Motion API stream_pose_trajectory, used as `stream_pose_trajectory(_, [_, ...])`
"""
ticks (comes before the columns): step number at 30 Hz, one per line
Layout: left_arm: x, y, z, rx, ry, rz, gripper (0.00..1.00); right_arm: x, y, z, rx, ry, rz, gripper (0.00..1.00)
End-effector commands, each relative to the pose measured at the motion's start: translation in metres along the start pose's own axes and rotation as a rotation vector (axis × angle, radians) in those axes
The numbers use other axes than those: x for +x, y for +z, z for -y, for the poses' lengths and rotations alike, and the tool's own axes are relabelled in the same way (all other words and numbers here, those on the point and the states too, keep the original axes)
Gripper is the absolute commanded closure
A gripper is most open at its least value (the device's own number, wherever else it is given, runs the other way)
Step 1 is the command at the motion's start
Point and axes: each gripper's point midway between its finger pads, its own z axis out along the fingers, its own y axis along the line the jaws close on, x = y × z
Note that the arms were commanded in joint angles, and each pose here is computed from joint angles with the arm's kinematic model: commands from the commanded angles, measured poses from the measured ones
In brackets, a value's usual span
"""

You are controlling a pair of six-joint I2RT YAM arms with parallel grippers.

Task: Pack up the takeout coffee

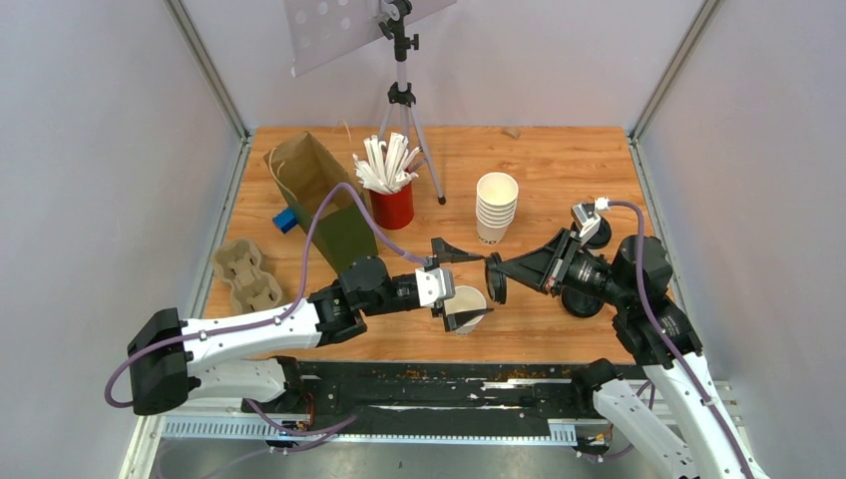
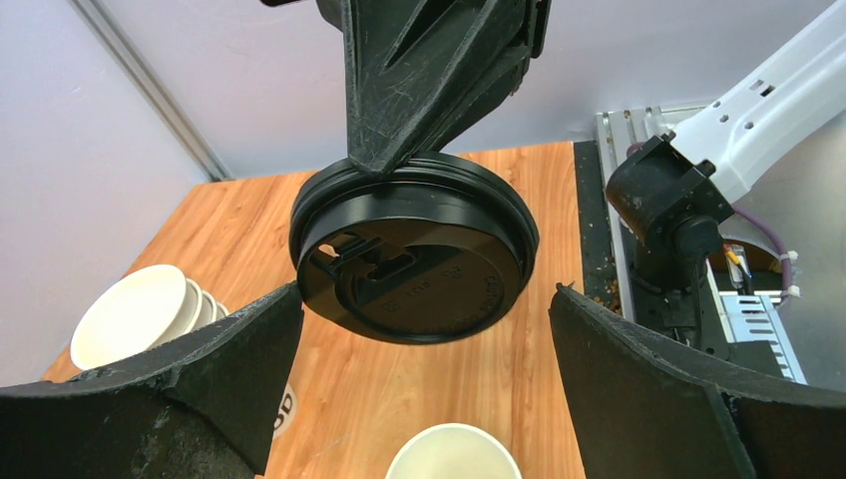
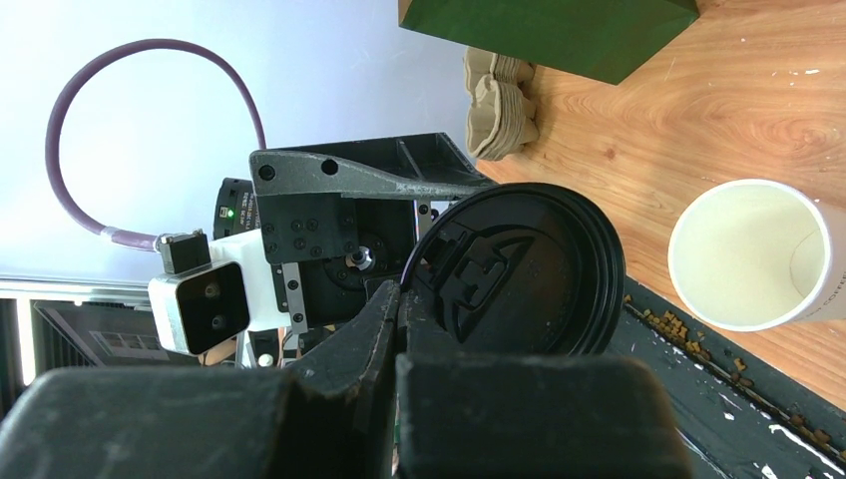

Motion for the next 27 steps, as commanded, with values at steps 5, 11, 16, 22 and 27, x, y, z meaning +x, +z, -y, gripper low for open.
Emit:
stream_pose_trajectory(5, [-0.0158, 0.0029, -0.0118, -0.051, 0.063, 0.052, 0.00, -0.0016, 0.0001, -0.0089, -0.037, -0.018, 0.012, 1.00])
stream_pose_trajectory(11, [-0.0148, 0.0049, -0.0081, -0.032, 0.054, 0.058, 0.00, -0.0015, 0.0014, -0.0083, -0.037, -0.013, 0.010, 1.00])
stream_pose_trajectory(16, [-0.0140, 0.0064, -0.0070, -0.028, 0.051, 0.063, 0.01, -0.0012, 0.0013, -0.0098, -0.043, -0.012, 0.010, 1.00])
stream_pose_trajectory(22, [-0.0153, 0.0051, -0.0069, -0.025, 0.060, 0.062, 0.08, 0.0003, 0.0010, -0.0070, -0.038, -0.006, 0.011, 1.00])
stream_pose_trajectory(27, [-0.0152, 0.0033, -0.0070, -0.025, 0.061, 0.053, 0.13, 0.0012, 0.0011, -0.0038, -0.033, 0.001, 0.013, 1.00])
